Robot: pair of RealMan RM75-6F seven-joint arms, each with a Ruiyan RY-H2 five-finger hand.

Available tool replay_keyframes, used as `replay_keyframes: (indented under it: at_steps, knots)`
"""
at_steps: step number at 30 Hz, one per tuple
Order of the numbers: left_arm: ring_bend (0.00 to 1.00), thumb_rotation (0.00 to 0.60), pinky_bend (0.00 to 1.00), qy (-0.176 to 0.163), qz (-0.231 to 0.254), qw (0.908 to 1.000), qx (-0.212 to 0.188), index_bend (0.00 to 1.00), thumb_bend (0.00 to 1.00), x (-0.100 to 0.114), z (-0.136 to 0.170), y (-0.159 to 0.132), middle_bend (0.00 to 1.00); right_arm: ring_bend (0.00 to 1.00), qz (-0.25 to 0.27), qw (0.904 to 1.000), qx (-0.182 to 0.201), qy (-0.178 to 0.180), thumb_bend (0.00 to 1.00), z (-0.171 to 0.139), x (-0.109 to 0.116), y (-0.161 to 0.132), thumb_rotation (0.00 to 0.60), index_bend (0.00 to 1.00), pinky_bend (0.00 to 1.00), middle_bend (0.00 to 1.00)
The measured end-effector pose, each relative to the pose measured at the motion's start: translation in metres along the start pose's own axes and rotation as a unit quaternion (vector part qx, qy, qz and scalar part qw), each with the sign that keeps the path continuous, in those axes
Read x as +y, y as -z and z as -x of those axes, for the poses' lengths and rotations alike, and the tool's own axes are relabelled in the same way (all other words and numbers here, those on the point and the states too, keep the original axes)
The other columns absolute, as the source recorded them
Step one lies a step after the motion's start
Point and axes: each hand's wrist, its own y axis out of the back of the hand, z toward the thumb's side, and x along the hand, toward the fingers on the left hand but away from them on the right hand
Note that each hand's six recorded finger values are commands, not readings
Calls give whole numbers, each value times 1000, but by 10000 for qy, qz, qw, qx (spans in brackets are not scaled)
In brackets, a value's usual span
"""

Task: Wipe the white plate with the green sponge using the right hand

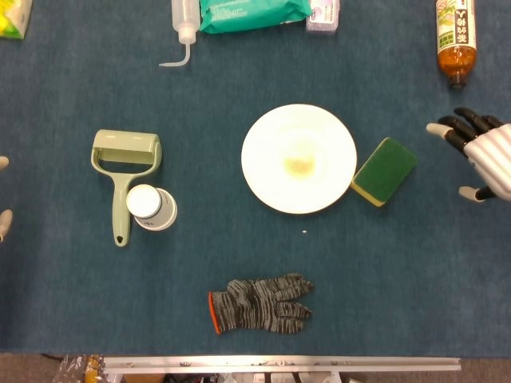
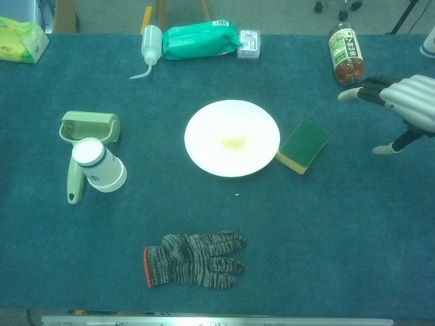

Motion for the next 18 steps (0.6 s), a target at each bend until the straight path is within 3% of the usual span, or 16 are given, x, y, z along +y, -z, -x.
replay_keyframes:
  at_steps: [18]
  knots:
    - [176, 600, 339, 73, 134, 9999, 30, 235, 268, -9, 1, 5, 187, 100, -19, 9994, 260, -223, 0, 57, 5, -18, 600, 172, 277, 179]
